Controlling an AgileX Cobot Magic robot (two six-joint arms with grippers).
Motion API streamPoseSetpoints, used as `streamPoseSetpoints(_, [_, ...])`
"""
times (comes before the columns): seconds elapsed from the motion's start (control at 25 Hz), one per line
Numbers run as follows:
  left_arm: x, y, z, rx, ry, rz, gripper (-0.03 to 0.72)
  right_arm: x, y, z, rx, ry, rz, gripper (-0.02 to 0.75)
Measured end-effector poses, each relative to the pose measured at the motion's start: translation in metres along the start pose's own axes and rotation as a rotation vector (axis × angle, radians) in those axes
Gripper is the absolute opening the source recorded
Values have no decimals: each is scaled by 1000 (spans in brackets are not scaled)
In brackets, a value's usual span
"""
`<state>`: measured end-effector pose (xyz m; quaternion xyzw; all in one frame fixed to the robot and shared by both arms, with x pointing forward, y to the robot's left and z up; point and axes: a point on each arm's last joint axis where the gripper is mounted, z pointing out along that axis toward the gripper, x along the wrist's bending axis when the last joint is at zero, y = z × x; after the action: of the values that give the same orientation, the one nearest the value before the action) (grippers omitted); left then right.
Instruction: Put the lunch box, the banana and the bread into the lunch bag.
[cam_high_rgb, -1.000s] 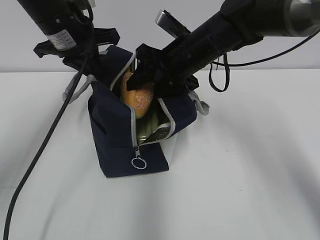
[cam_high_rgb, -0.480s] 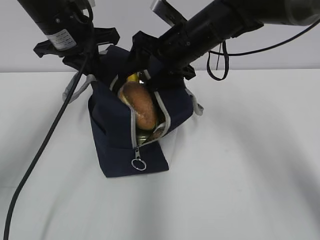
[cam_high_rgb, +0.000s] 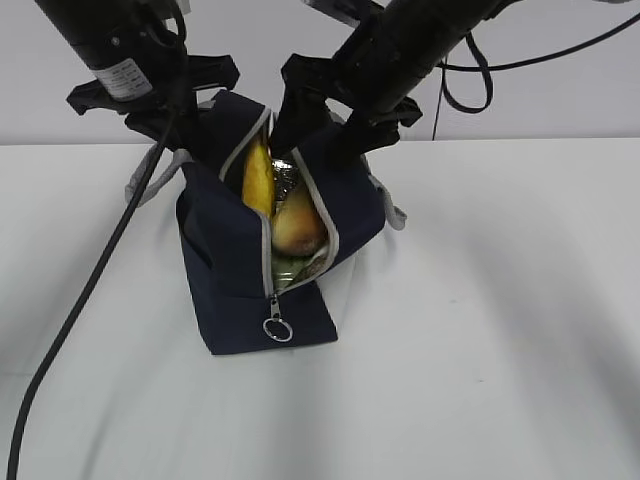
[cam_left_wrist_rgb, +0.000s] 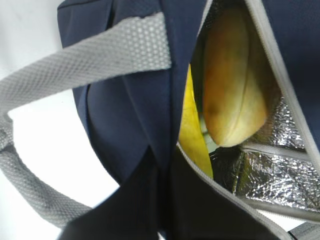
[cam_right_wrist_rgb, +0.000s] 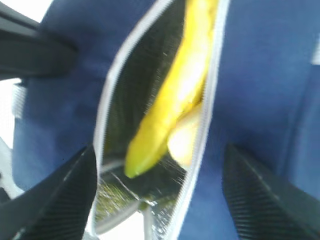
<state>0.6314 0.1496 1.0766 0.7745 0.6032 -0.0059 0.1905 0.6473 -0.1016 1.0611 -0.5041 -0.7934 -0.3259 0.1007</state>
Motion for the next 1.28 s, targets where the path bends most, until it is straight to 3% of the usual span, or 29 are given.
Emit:
streamPoseSetpoints(0.36, [0, 0, 0, 0, 0, 0, -1, -3, 5, -20, 40, -167, -9, 589])
streamPoseSetpoints(0.72, [0, 0, 0, 1, 0, 0, -2, -1, 10, -26, 18, -183, 0, 589])
streamPoseSetpoints(1.08, [0, 0, 0, 1, 0, 0, -2, -18, 8, -2, 77, -208, 21, 586])
streamPoseSetpoints(1.2, [0, 0, 0, 1, 0, 0, -2, -21, 8, -1, 73, -236, 9, 544])
streamPoseSetpoints(1.28, [0, 0, 0, 1, 0, 0, -2, -22, 9, -2, 65, -246, 5, 468])
